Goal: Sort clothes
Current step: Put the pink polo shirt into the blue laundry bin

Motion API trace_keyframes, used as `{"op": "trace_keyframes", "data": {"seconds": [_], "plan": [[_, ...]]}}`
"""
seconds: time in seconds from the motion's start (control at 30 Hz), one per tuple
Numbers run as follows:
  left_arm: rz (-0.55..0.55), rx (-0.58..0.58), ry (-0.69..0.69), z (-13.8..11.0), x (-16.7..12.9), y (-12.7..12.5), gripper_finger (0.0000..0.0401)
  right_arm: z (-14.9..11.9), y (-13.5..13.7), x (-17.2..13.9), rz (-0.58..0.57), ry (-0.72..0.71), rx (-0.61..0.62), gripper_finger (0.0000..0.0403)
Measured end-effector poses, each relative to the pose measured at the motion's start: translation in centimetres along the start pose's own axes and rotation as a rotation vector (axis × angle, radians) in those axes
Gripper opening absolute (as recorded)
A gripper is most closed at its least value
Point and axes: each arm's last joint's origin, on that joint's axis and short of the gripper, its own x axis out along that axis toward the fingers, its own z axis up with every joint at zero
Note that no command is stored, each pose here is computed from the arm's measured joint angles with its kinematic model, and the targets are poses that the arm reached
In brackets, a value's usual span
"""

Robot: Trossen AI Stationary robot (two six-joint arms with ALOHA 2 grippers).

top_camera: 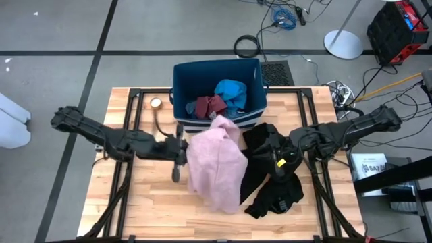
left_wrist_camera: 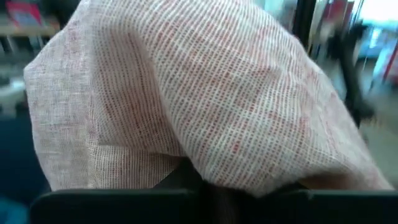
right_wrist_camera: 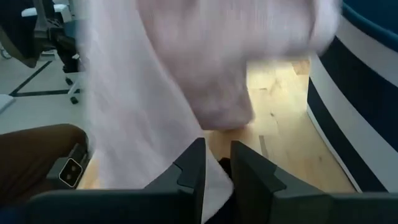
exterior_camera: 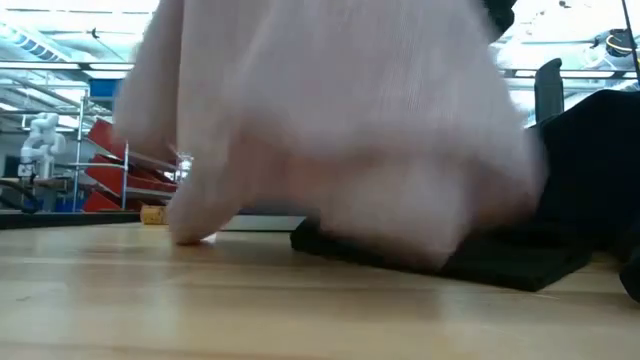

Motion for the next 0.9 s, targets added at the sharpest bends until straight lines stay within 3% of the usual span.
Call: {"op": "trace_keyframes", "data": {"seconds": [0.2, 0.4, 0.7, 0.9], "plan": [[0.042, -0.043, -0.31, 3.6, -1.6, 0.6, 0.0043, -0.3, 0.0, 0.8, -0.007, 0.028, -0.004, 0.0064], [0.196, -0.001, -0.563, 7.8, -3.8, 2.1, 0.0043, -0.4, 0.0, 1.0, -0.01, 0.035, -0.005, 0.0064], [0.487, 0.151, -0.698, 14.4, -6.0, 5.9, 0.0043, -0.4, 0.0, 0.9, -0.012, 0.031, -0.01, 0.0064], [0.664, 0.227, -0.681, 16.8, -6.4, 9.3, 0.0043, -0.4, -0.1, 0.9, -0.023, 0.03, -0.032, 0.0064]]}}
